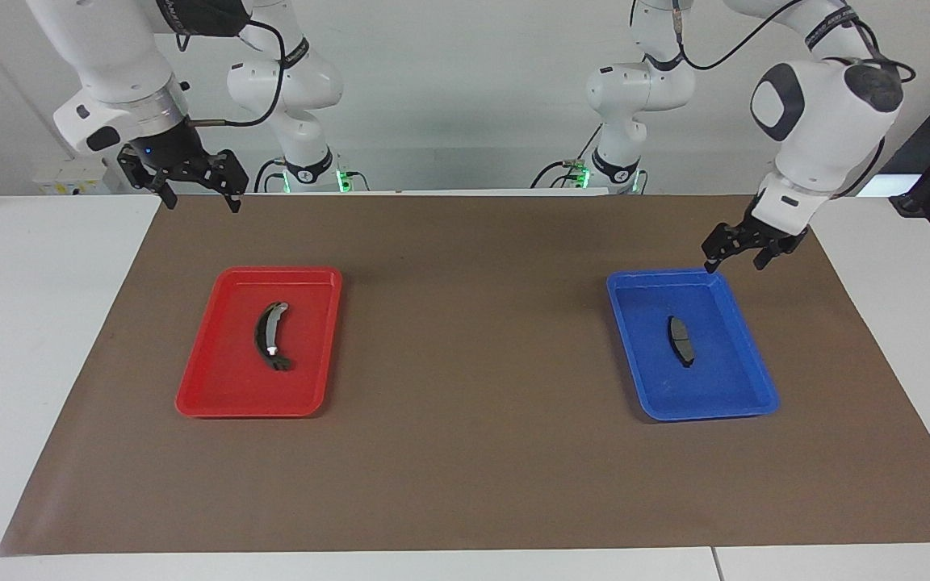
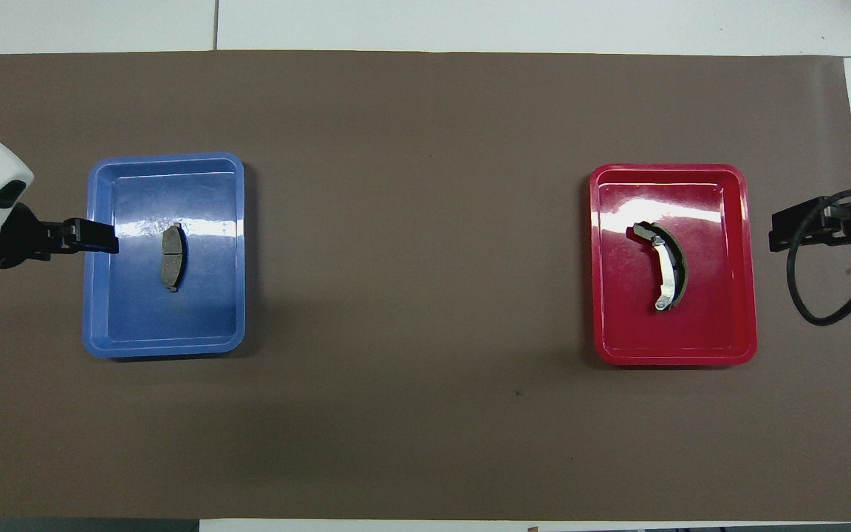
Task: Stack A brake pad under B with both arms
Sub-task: 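Grasp the small pad with the left gripper while the right gripper grasps the curved pad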
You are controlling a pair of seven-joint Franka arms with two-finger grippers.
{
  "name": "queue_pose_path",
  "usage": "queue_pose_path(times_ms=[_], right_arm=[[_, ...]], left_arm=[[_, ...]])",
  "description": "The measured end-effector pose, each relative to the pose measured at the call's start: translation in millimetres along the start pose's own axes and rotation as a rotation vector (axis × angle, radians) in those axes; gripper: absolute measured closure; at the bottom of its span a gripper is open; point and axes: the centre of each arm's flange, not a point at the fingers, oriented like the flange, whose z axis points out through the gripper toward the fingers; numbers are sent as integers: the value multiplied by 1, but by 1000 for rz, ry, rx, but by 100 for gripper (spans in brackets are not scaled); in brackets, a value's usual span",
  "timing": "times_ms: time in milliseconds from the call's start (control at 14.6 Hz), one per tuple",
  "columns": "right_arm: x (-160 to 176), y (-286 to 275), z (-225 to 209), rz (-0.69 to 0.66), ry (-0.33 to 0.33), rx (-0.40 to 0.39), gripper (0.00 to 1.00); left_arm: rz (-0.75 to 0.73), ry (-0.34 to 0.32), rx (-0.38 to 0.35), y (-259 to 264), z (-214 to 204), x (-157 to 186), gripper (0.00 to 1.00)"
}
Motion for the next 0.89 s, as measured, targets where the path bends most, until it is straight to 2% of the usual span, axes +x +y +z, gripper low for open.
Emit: queue_pose_path(times_ms=[480, 618, 755, 824, 892], right_arm=[[-2, 1, -2, 1, 4, 1, 0], [1, 0, 8, -1, 18, 3, 0], [5, -3, 35, -3, 34, 11, 0], [8, -4, 54, -6, 38, 13, 0], [11, -5, 75, -16, 39, 13, 0]], left_arm=[[60, 14, 5, 8, 144, 7, 5], [109, 6, 7, 6, 164, 5, 6], [132, -4, 7, 5, 170, 2, 7], [135, -3, 7, 5, 170, 3, 15], [137, -1, 7, 5, 169, 3, 26]])
